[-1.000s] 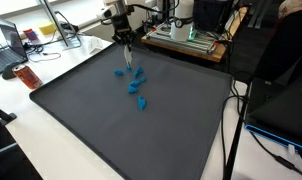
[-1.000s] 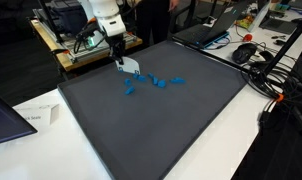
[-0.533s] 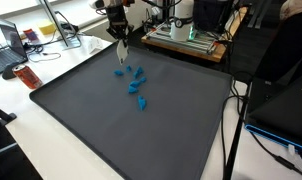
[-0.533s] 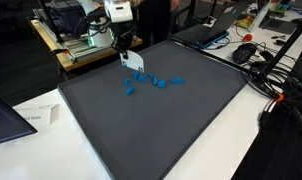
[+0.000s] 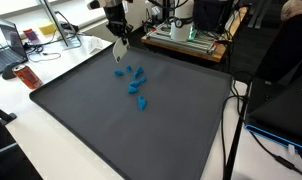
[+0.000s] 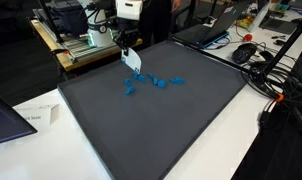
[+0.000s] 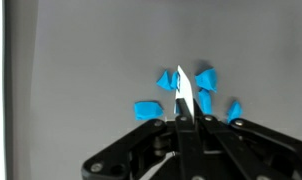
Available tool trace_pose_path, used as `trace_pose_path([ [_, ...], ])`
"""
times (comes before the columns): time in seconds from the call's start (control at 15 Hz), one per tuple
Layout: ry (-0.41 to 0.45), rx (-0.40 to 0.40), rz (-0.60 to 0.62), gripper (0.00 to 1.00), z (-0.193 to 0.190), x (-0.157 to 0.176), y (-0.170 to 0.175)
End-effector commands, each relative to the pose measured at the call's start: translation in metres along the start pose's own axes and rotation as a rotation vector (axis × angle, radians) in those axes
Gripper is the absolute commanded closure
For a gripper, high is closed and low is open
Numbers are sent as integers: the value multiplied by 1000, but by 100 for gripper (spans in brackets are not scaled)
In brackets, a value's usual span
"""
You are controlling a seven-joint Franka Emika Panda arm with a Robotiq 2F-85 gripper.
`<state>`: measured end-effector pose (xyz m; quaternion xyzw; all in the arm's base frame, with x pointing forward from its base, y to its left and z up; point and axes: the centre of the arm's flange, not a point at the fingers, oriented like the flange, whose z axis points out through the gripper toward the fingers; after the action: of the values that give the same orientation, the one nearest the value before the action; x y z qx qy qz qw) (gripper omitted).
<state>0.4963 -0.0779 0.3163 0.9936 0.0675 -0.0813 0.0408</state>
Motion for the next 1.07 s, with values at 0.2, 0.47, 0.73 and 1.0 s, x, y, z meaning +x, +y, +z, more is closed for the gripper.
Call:
trace_pose_path([
  [0.2, -19, -176, 247, 99, -19, 24, -15],
  [0.47, -31, -291, 334, 99, -17, 30, -29],
  [0.73, -46, -357, 425, 99, -9, 38, -45],
  [1.0, -56, -350, 535, 99, -6, 49, -60],
])
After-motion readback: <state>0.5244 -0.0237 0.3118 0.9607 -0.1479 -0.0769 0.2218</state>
